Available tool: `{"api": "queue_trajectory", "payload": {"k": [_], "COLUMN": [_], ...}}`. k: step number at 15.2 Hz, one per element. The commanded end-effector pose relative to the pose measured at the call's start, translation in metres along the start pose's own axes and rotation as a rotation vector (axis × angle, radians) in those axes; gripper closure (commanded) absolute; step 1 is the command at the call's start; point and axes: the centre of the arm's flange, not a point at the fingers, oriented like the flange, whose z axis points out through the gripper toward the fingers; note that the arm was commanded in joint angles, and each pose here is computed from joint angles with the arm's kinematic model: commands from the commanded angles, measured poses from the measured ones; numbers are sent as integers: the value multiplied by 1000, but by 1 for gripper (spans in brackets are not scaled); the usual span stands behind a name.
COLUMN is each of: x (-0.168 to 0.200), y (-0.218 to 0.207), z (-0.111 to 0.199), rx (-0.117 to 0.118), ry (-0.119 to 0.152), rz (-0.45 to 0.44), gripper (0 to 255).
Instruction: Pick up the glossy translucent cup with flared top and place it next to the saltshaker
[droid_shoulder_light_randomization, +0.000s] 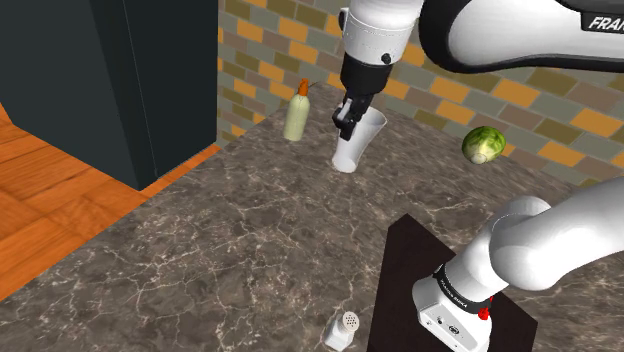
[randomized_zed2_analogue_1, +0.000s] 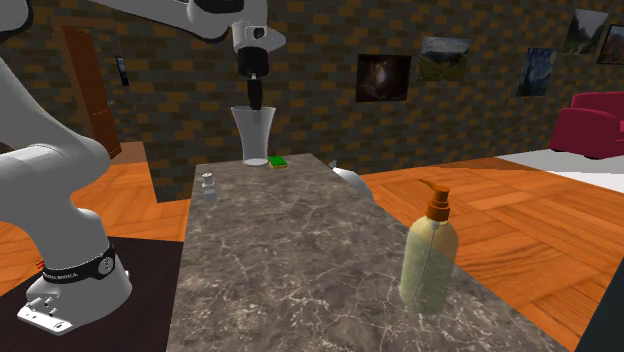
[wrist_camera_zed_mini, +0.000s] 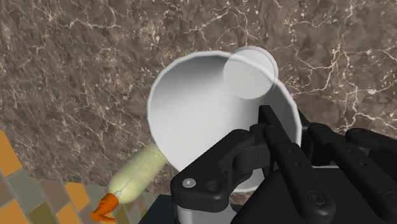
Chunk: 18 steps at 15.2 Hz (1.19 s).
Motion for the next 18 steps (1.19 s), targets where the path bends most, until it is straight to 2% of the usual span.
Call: {"api": "queue_trajectory", "payload": {"k": [1,7,18], "x": [-19,-61,-61], "y": [-19,-73,-90], "z": [-8,-26,29], "rx": [0,0,0], "ry": [-1,-1,-1], "rz": [2,2,2], "gripper": [255,255,255]}}
